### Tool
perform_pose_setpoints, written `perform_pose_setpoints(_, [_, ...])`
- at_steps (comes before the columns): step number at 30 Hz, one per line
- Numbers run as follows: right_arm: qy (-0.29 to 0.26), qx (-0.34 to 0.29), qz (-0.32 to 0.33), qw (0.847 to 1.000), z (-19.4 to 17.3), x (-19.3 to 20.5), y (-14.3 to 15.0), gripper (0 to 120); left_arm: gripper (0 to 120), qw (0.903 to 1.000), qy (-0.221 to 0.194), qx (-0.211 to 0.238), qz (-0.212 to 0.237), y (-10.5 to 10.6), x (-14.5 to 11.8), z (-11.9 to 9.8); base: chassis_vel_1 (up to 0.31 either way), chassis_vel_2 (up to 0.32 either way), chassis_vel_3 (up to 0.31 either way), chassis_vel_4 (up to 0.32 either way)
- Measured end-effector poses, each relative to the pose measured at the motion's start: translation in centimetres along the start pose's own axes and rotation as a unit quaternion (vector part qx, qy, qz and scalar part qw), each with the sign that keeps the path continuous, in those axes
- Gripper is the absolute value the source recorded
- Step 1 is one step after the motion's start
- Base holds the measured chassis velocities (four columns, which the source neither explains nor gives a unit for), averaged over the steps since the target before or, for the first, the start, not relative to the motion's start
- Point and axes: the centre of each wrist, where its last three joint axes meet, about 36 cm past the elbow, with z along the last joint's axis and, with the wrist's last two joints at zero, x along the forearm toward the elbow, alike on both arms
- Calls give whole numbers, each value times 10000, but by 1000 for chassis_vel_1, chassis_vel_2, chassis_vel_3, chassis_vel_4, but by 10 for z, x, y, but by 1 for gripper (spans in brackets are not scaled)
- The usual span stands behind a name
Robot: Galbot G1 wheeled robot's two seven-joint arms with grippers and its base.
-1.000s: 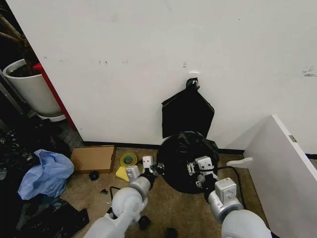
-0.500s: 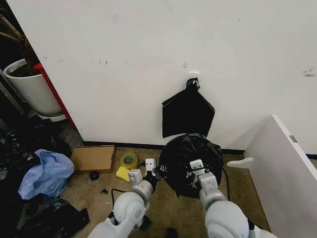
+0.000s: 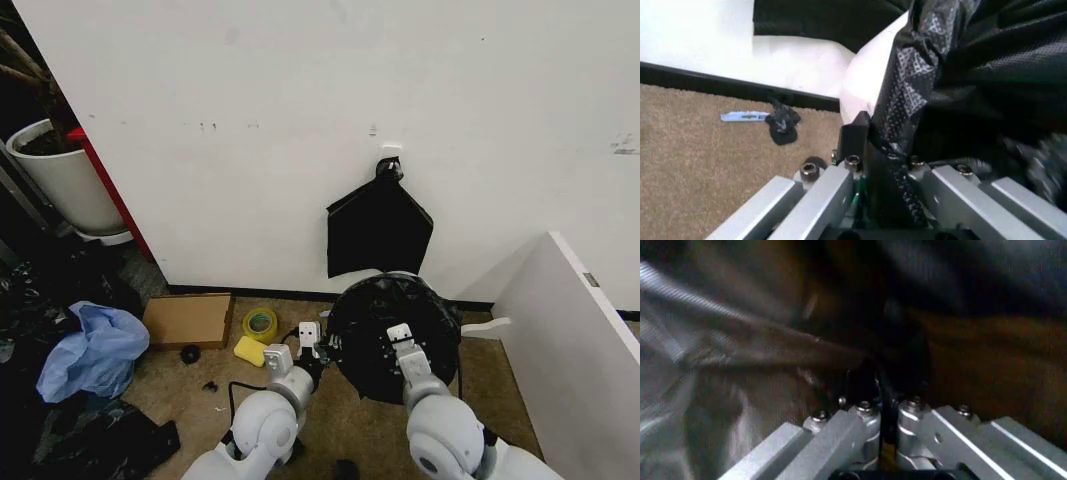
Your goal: Place the garbage bag over the trash bin.
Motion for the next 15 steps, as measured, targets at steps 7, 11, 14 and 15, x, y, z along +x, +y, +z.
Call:
perform_pose_setpoints(7, [-228, 220, 460, 9984, 5, -29, 0, 0, 0, 10000, 42, -28, 58, -4, 4, 3, 0, 0, 0, 0])
perform_pose_setpoints(11, [-348, 369, 671, 9965, 12, -40, 0, 0, 0, 9999, 66, -47, 75, -4, 6, 4, 0, 0, 0, 0])
perform_pose_setpoints(14, [-397, 433, 780, 9952, 16, -46, 0, 0, 0, 9999, 83, -55, 76, -4, 7, 4, 0, 0, 0, 0])
perform_pose_setpoints(15, [-429, 450, 820, 9947, 17, -49, 0, 0, 0, 9999, 84, -53, 77, -4, 7, 4, 0, 0, 0, 0])
